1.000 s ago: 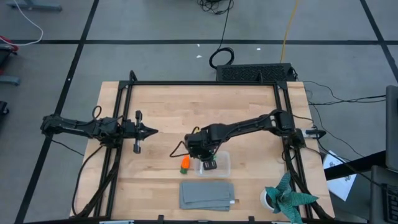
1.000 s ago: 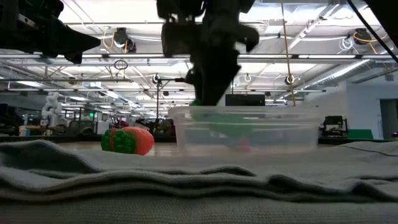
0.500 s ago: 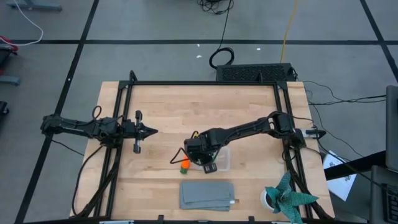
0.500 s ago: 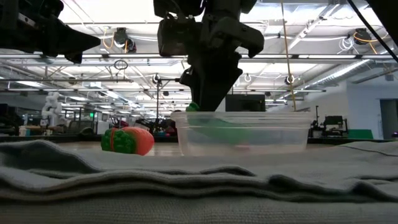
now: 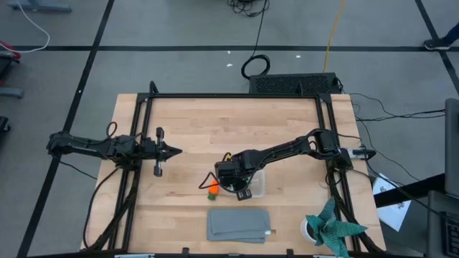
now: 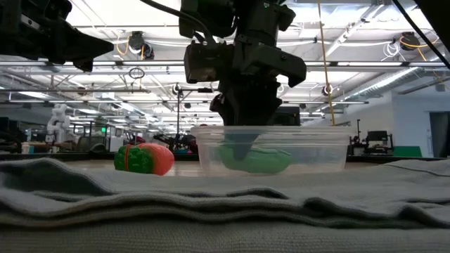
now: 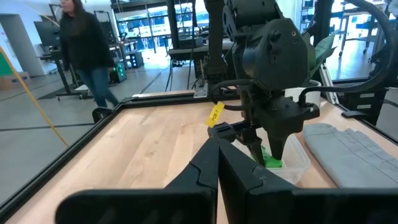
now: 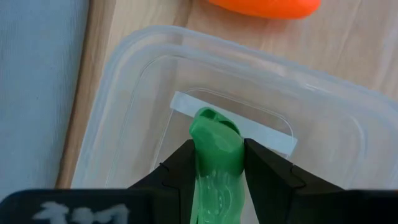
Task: Pick and placing Produce into tupperware
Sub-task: Put the green peas into the transparent bin, then put the carrot into the transparent bin
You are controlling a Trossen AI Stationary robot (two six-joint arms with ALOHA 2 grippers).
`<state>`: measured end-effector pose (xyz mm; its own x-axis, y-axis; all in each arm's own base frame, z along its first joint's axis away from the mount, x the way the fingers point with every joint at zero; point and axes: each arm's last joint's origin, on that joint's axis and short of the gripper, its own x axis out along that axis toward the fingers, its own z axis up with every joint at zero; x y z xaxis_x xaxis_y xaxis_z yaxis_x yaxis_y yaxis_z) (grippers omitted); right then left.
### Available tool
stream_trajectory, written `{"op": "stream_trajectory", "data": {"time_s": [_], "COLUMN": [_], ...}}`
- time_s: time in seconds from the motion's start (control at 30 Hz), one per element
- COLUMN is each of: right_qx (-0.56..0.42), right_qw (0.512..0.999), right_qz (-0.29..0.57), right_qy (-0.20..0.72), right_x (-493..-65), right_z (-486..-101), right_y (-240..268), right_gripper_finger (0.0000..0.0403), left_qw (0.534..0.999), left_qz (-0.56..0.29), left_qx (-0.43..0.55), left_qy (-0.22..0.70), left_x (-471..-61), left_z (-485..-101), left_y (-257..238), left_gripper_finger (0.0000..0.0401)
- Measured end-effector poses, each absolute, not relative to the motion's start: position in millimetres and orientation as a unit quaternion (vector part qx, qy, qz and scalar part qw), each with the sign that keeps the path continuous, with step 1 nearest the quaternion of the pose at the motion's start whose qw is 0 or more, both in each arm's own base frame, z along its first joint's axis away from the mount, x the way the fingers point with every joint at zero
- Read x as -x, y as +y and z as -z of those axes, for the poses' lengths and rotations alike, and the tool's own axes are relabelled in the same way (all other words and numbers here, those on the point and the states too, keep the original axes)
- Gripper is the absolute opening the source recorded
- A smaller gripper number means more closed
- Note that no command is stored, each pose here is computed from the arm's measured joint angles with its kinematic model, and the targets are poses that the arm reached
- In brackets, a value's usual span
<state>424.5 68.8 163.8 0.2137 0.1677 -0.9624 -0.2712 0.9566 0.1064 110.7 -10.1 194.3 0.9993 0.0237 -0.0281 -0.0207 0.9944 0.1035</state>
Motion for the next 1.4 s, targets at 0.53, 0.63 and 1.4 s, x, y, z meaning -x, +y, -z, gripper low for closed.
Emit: {"op": "stream_trajectory", "data": {"time_s": [0.53, 0.63, 1.4], "right_qx": [0.025, 0.019, 0.022], "right_qw": [0.782, 0.781, 0.860], "right_qz": [-0.130, -0.125, -0.091], "right_qy": [0.609, 0.612, 0.502], "right_x": [-425.0, -424.7, -400.6], "right_z": [-163.9, -163.6, -264.4], "right_y": [72.3, 72.1, 54.6], "right_gripper_finger": [0.0131, 0.0151, 0.0138], "left_qw": [0.999, 0.999, 0.999], "left_qz": [-0.011, -0.012, -0.012], "left_qx": [-0.050, -0.050, -0.051], "left_qy": [0.014, 0.014, 0.014], "left_x": [-110.7, -110.7, -110.7], "left_z": [-194.3, -194.4, -194.5], "left_y": [-10.1, -10.1, -10.1], "left_gripper_finger": [0.0005, 0.0005, 0.0005]}}
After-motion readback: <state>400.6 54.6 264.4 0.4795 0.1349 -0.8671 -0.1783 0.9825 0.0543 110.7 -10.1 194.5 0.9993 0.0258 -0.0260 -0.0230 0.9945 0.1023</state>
